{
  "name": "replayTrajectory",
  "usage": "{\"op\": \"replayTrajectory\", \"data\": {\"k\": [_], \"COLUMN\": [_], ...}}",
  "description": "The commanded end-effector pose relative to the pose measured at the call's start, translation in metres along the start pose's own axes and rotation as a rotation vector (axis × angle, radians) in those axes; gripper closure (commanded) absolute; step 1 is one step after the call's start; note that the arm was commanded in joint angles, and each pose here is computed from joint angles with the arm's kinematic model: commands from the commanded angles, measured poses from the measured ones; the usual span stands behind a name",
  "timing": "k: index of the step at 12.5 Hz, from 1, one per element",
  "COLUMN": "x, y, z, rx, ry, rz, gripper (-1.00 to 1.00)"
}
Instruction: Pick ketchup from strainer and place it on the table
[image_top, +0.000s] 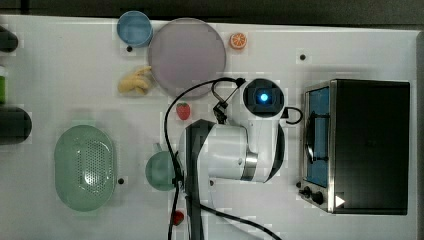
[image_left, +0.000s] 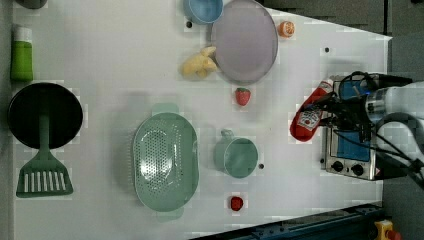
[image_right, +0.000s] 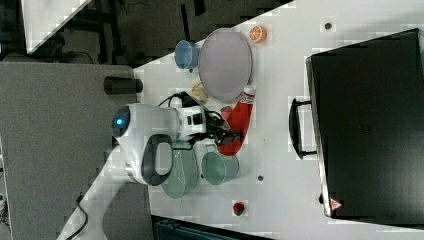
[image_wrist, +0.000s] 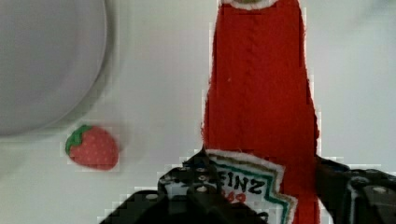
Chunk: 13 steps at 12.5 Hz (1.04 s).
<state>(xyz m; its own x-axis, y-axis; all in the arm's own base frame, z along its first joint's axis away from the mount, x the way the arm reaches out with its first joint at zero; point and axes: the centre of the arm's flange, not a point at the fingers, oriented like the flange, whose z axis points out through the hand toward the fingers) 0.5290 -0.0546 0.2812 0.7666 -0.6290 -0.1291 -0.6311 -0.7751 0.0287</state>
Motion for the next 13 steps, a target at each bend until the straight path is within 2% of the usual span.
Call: {"op": "replayTrajectory", "data": {"k": [1,3,6,7,11,13], "x": [-0.015,-0.011,-0.008,-0.009,-0.006,-0.011], "y": [-0.010,-0.005,-0.005,-0.008,-0.031,-0.039], "z": [0.030,0.050,0.056,0.048,-0.035,-0.079], "rx": [0.012,-0.009,-0.033,-0.027,0.051,0.064], "ry": [0.005,0.013,0.037,0.050,0.170,0.168], "rz": [-0.076,-0.102,-0.144,-0.145,-0.089,-0.038], "gripper": [-0.21,-0.27,-0.91,-1.00,-1.00,-1.00]}}
